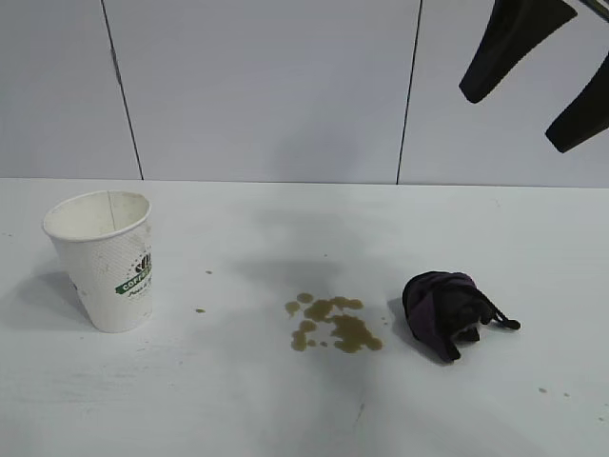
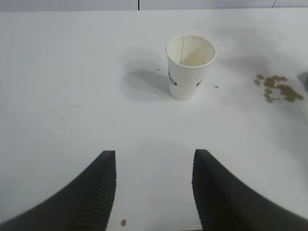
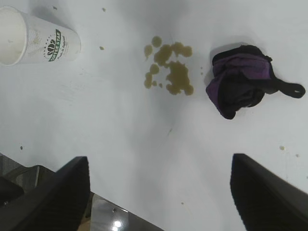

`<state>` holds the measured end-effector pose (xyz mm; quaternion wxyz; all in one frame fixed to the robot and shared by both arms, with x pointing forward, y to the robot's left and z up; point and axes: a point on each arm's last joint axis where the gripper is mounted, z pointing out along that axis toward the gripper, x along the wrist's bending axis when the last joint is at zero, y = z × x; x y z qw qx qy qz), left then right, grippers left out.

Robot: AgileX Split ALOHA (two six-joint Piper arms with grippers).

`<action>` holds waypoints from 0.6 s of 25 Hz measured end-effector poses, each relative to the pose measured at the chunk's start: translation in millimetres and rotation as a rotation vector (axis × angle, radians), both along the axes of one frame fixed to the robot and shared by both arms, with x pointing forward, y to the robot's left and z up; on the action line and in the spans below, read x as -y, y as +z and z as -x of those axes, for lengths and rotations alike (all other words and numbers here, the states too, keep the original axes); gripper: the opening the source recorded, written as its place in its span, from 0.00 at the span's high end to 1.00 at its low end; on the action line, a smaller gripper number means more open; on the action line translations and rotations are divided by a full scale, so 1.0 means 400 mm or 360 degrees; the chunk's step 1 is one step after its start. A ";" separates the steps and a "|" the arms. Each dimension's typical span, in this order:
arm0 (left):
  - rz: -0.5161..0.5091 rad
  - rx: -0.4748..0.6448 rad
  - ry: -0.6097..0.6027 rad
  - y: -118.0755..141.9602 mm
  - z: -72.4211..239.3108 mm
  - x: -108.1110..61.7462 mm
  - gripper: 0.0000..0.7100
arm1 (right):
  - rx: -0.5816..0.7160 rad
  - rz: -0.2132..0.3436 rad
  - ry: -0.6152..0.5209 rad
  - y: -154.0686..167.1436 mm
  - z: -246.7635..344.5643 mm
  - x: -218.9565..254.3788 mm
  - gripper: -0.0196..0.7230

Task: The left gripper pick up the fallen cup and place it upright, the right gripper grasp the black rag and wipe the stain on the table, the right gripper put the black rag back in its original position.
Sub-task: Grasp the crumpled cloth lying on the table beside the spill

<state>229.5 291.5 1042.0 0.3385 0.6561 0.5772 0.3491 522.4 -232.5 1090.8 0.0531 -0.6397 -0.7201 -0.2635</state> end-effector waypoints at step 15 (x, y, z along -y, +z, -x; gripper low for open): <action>0.0001 0.0015 0.0114 0.001 -0.001 -0.014 0.50 | -0.0135 0.0311 0.0200 -0.100 -0.056 0.010 0.22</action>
